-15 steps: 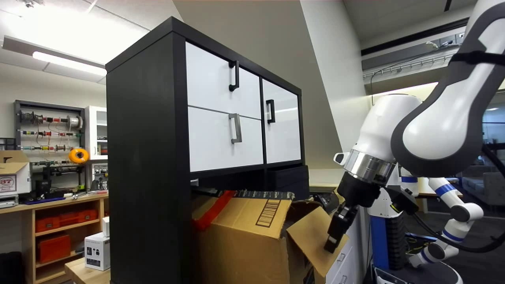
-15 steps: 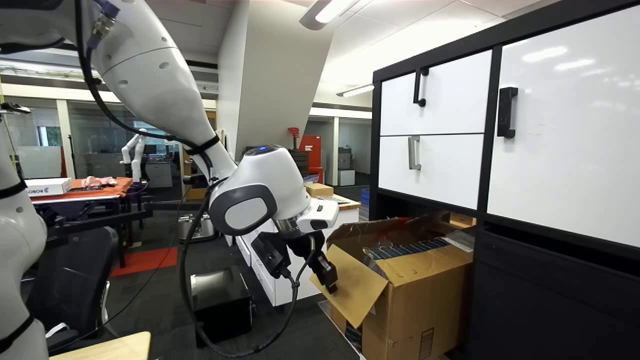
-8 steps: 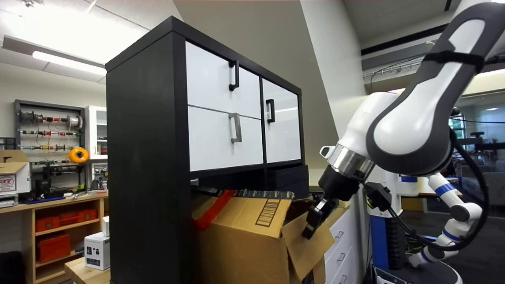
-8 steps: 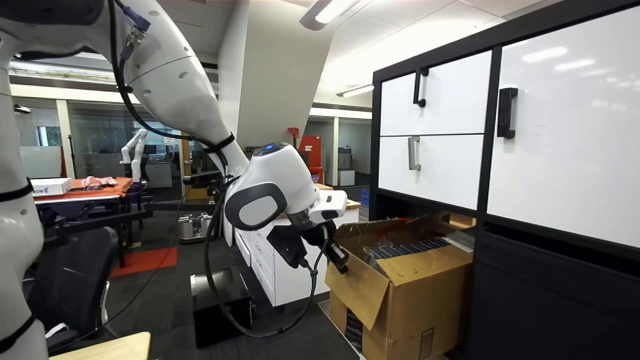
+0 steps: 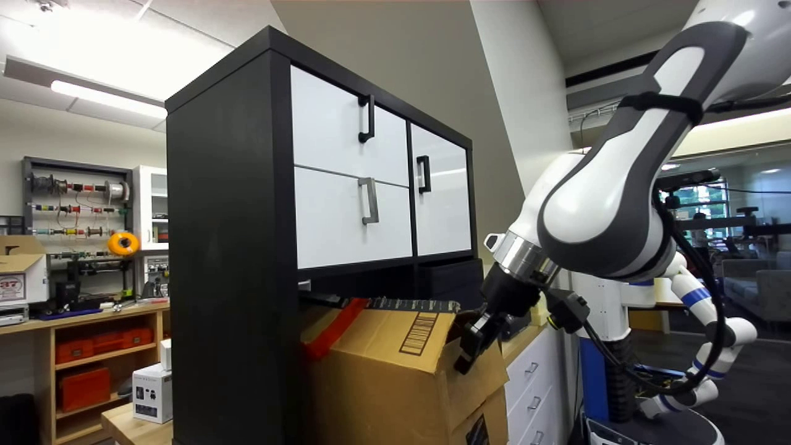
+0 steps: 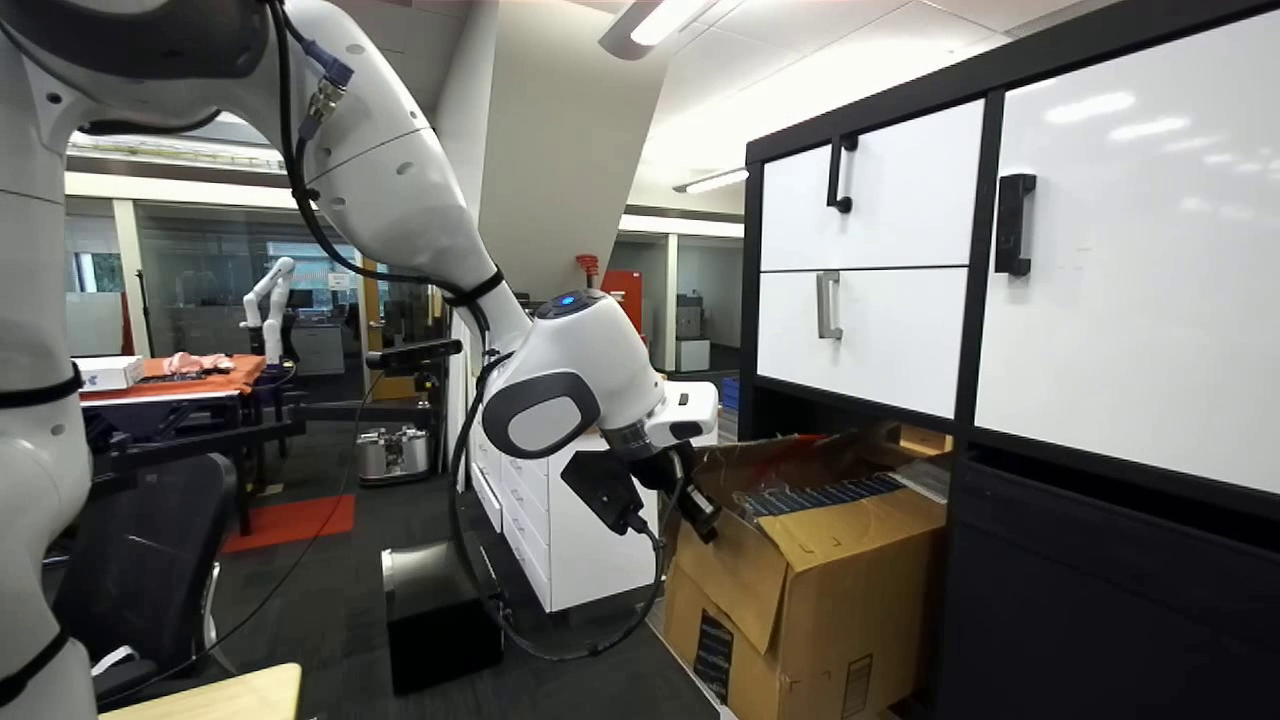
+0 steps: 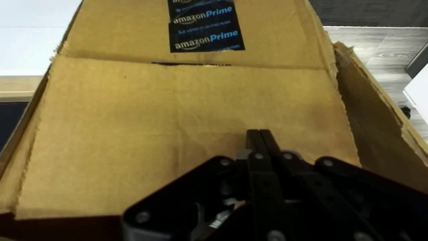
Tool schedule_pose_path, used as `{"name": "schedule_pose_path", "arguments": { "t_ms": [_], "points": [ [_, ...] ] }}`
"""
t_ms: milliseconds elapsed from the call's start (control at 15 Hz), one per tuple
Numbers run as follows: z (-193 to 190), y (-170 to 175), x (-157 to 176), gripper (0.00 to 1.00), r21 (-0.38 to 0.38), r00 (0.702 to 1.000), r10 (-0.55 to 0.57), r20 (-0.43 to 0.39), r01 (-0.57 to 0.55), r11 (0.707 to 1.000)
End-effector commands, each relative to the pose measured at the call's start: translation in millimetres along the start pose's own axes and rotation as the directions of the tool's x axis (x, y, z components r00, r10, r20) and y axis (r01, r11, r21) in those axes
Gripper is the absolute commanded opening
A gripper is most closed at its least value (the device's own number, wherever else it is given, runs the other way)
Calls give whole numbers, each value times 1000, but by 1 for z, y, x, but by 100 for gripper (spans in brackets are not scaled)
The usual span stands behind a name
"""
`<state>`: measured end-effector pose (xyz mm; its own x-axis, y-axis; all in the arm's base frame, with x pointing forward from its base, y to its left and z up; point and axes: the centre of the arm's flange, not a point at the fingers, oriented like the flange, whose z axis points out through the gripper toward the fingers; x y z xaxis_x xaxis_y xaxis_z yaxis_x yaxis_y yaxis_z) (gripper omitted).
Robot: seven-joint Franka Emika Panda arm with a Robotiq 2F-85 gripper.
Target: Slide the box inwards
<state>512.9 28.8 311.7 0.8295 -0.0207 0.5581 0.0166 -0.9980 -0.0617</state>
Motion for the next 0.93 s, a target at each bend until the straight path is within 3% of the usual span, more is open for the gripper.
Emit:
{"name": "schedule_pose_path", "arguments": {
  "t_ms": [0, 467, 867],
  "points": [
    [43, 30, 20, 0, -10, 999, -11, -45, 11, 1000],
    [77, 44, 74, 0, -18, 996, 3, -92, -5, 1000],
    [99, 35, 102, 0, -3, 992, 2, -127, -3, 1000]
  ]
}}
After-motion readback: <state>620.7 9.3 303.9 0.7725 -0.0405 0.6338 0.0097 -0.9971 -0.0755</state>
